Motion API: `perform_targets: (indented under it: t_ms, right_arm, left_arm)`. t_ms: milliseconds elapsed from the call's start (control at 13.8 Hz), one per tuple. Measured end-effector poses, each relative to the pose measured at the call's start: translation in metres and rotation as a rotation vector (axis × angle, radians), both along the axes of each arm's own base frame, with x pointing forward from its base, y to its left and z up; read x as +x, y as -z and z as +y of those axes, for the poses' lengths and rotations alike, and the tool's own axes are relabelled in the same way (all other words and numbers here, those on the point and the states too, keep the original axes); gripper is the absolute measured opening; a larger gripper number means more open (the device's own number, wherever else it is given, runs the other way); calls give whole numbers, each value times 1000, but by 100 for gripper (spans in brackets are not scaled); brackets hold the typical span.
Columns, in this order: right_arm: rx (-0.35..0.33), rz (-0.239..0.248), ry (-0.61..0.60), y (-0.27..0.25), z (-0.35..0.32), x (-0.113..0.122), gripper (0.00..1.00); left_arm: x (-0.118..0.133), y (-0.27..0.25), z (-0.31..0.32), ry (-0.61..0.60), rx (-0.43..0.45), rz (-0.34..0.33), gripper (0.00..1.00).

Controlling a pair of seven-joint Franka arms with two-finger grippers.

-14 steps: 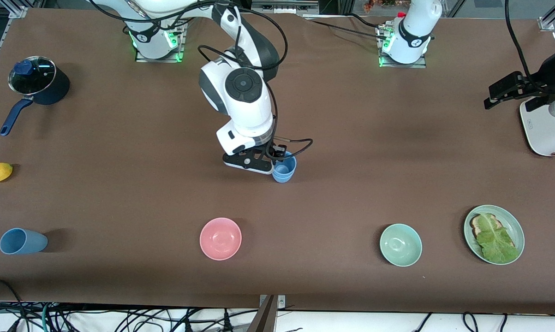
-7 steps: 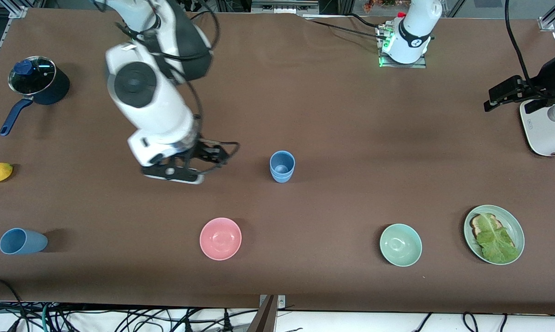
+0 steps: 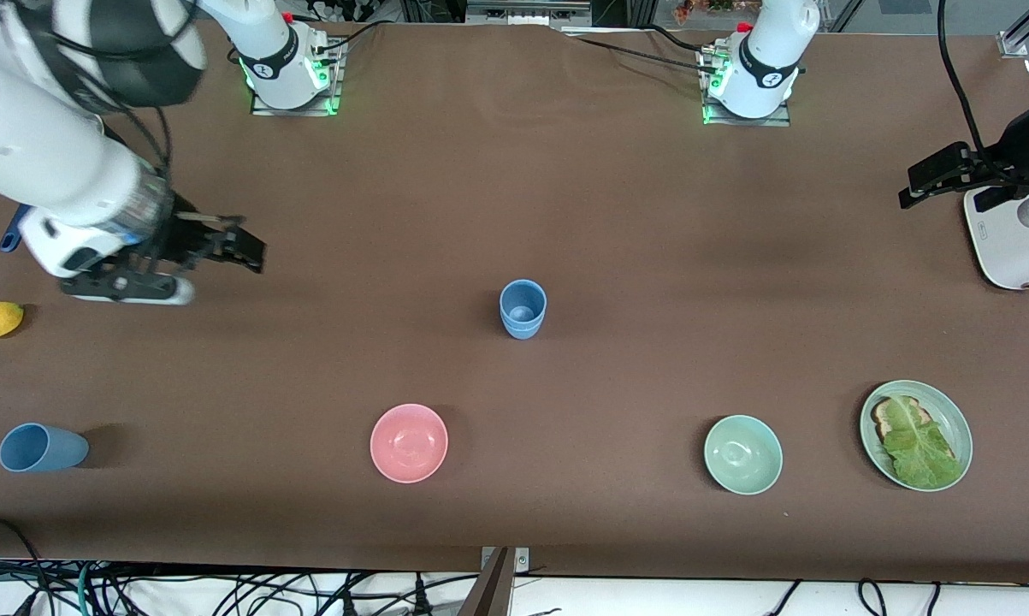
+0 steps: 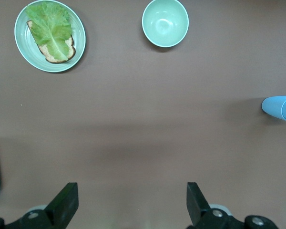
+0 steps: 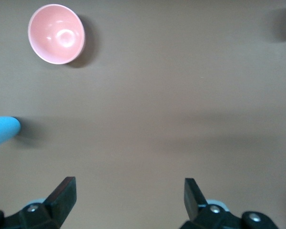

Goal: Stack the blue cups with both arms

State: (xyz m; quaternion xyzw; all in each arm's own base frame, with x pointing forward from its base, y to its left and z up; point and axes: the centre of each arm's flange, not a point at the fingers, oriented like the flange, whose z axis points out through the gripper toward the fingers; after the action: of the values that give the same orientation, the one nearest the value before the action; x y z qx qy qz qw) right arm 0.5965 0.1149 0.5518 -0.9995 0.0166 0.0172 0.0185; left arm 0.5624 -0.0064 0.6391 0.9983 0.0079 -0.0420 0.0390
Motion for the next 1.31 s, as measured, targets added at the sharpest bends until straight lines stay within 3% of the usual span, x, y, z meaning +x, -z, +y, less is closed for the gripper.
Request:
perform_targets:
  t_ms: [218,581,1308]
  right_arm:
    - [9,8,-2,-17,-43,-24,100]
    - [-15,8,-35,-44,-54,-48,100]
    - [-16,2,-37,-53,-54,-51,100]
  left_arm:
    - [2,4,1,-2,0,6,100]
    - [3,5,2,-3,0,8,100]
    - [3,5,3,-3,10,8,100]
